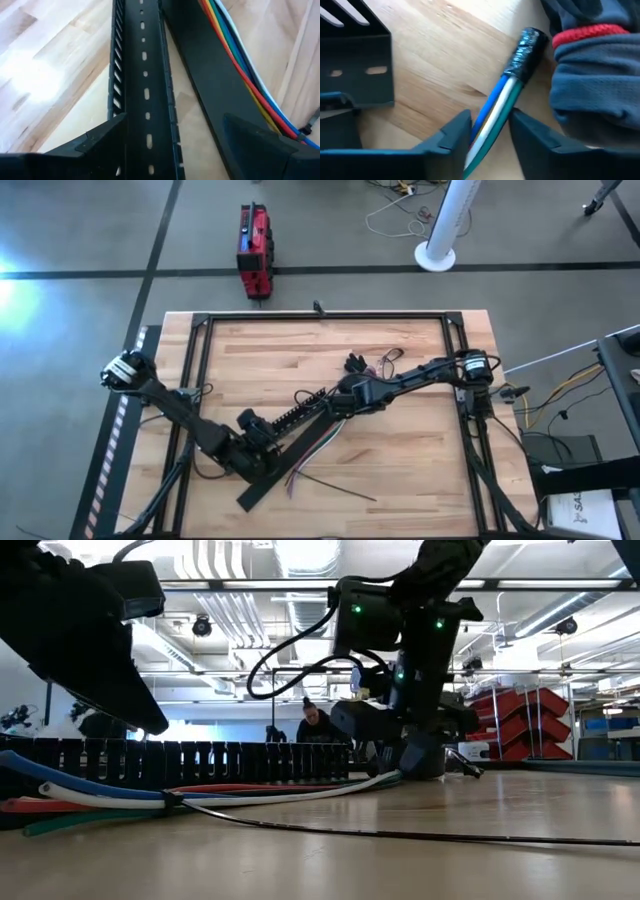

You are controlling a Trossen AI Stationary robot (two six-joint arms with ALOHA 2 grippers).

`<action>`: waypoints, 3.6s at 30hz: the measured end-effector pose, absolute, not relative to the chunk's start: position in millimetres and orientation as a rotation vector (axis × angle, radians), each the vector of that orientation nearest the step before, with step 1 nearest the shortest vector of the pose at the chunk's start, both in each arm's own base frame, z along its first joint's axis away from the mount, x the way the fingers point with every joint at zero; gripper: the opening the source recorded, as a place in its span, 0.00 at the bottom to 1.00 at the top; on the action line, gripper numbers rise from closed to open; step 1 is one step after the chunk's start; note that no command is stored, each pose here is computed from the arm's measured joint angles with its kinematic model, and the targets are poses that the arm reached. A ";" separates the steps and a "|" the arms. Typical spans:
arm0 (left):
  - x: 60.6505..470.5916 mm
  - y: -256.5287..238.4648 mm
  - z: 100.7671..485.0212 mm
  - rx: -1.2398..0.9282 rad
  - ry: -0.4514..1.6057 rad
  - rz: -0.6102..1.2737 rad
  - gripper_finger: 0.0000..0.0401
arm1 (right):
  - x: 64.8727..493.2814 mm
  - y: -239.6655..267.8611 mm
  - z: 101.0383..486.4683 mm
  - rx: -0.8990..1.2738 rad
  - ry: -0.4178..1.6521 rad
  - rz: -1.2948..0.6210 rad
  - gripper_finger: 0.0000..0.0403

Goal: Ziptie cables
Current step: Put the ziptied cable wires into the black cable duct

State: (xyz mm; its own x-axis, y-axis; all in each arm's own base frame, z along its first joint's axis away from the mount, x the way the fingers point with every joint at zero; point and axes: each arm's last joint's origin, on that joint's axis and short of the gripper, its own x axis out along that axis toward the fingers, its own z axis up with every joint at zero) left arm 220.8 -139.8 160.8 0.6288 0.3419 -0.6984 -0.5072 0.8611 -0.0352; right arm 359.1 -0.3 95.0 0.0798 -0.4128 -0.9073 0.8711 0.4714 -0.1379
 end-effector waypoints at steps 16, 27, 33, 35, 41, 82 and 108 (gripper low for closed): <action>222.6 -138.2 160.2 -0.173 0.669 0.547 0.77 | 358.4 20.8 141.3 0.318 0.967 -1.010 0.02; 233.9 -146.7 168.5 -0.174 0.566 0.467 0.77 | 359.6 93.2 234.9 0.130 0.617 -0.825 0.02; 249.8 -158.7 181.7 -0.159 0.431 0.340 0.77 | 364.8 131.9 281.9 -0.050 0.463 -0.697 0.02; 254.1 -162.0 181.7 -0.132 0.407 0.309 0.77 | 367.4 140.9 293.4 -0.097 0.429 -0.656 0.02; 262.6 -167.9 170.4 -0.131 0.385 0.291 0.77 | 370.1 160.3 317.7 -0.206 0.351 -0.568 0.02; 308.9 -161.1 137.6 -0.278 0.232 0.215 0.72 | 372.2 192.3 366.3 -0.414 0.037 -0.310 0.02; 200.7 -146.4 229.1 -0.311 0.767 -0.005 0.04 | 373.5 181.1 351.9 -0.309 0.152 -0.428 0.02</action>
